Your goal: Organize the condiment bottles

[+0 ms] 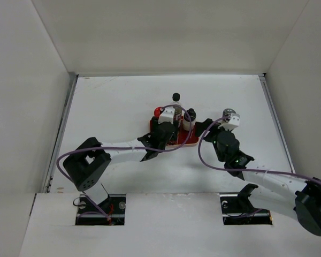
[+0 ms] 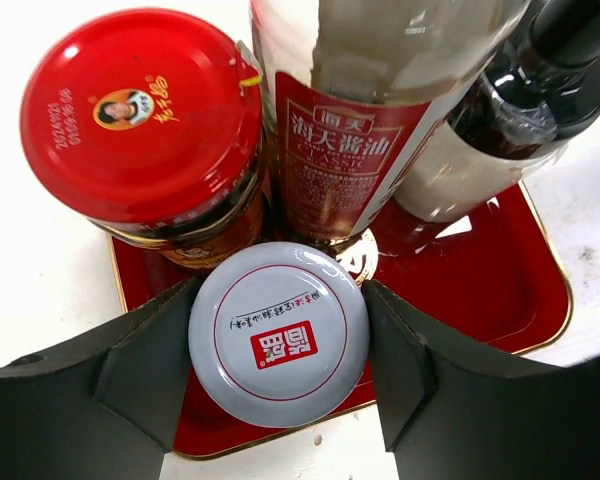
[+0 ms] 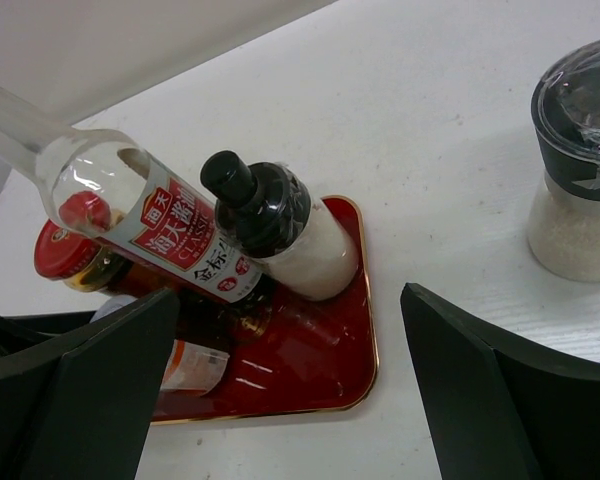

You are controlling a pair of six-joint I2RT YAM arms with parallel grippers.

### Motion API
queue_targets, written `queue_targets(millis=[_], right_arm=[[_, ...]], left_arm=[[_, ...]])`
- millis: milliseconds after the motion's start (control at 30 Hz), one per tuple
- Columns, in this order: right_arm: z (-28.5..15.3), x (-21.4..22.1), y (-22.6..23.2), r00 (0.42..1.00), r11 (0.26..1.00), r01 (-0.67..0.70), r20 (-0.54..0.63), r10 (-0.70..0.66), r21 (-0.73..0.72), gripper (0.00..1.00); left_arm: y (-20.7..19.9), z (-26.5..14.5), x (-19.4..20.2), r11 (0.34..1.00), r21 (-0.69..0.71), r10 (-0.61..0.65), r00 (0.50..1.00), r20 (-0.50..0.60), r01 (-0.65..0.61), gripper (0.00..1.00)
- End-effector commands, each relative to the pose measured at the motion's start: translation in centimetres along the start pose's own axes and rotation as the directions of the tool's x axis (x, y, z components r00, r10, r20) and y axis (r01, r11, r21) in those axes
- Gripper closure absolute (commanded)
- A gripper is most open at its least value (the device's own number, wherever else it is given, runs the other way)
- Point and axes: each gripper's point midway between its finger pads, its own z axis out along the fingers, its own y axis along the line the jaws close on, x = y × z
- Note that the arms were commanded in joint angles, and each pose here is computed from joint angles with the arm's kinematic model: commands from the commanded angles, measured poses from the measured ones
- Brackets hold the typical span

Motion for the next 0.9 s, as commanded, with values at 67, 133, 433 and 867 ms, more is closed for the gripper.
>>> queue_targets(millis=[67, 133, 433, 867], right_arm=[[0.3, -1.6, 0.5, 0.998, 0.999, -0.035, 0.05, 0.035, -0.011, 0.0], [0.6, -1.4, 0.3, 0.999, 1.0, -0.026, 0.046, 0.026, 0.002, 0.0], [1.1, -5.1, -2.7, 0.994, 0.977, 0.041, 0.094, -0.062, 0.209, 0.0], [3.8, -8.5, -12.1, 0.97, 0.788, 0.224, -0.052, -0.237, 0.573, 0.0]], left_arm=[[-2.2, -0.3, -4.6, 0.995, 0.054, -0.086, 0.986, 0.14, 0.079, 0.42], [-2.2, -0.5, -4.2, 0.996, 0.053, -0.081, 0.987, 0.136, 0.075, 0.25], [0.7, -5.2, -8.0, 0.983, 0.076, -0.18, 0.944, 0.276, 0.165, 0.0], [13.3, -11.9, -6.0, 0.901, -0.004, -0.379, 0.791, 0.481, 0.435, 0.0]])
